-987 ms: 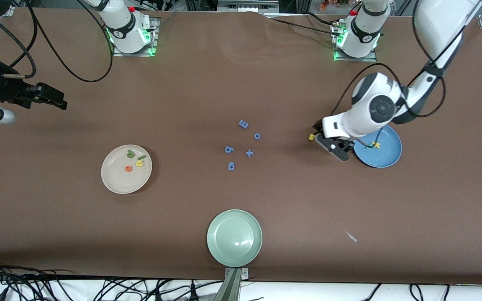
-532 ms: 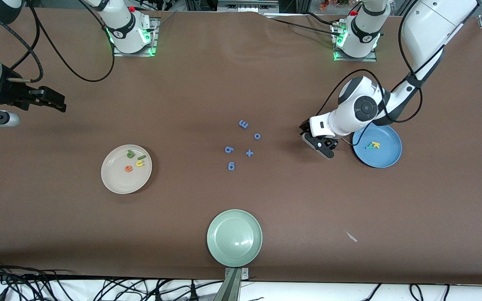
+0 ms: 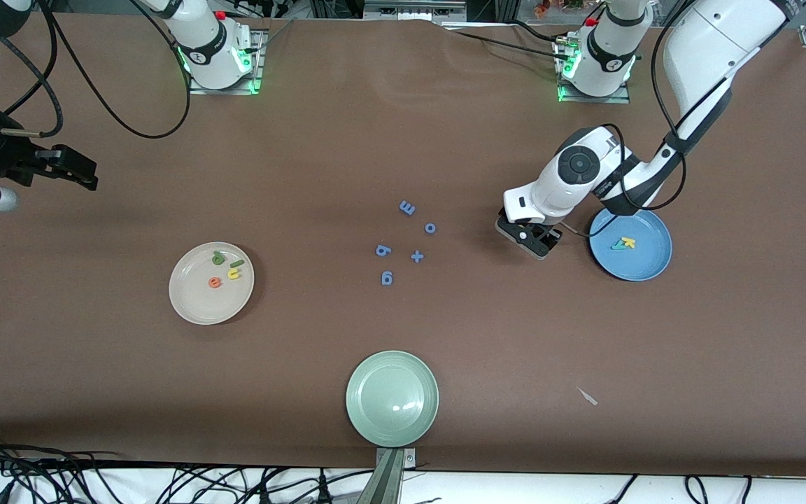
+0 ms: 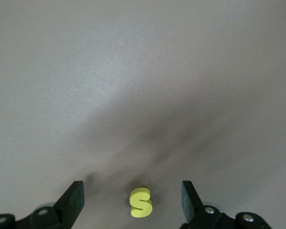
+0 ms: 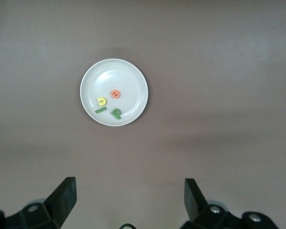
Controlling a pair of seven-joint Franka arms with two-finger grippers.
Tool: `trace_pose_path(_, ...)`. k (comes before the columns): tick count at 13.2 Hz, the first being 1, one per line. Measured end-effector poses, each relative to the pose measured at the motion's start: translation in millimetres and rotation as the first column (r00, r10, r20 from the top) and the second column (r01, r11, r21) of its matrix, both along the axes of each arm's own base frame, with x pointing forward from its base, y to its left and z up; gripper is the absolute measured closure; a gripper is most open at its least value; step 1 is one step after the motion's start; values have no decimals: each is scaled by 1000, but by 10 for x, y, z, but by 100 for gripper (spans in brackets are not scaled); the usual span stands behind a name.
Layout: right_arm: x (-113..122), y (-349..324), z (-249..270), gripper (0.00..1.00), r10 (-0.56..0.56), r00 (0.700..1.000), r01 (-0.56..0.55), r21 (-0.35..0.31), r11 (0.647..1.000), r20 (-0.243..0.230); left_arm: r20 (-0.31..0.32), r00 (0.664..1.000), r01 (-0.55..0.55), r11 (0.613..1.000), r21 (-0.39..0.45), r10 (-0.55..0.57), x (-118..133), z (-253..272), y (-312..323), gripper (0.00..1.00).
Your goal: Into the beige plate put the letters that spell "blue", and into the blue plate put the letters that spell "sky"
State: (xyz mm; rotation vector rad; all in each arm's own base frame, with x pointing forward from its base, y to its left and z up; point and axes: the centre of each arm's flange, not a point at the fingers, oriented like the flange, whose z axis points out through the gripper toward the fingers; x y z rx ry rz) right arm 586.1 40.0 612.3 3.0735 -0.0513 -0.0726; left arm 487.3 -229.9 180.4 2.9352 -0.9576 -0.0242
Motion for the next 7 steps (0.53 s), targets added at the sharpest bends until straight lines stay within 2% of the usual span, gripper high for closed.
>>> trace_pose_path(4,17,6,27,0,1,1000,-1,2,1000,15,-19,1000,2,1000,0,-2,-51,-78,6,13)
trace_pose_path(5,23,12,20,0,1,1000,-2,6,1000,16,-21,1000,2,1000,0,-2,-61,-85,6,19)
trace_pose_path(6,28,22,14,0,1,1000,-1,16,1000,16,-23,1000,3,1000,1,-3,-72,-92,7,20)
trace_pose_path(7,34,18,11,0,-1,1000,1,26,1000,16,-25,1000,3,1000,2,-3,-82,-100,9,27)
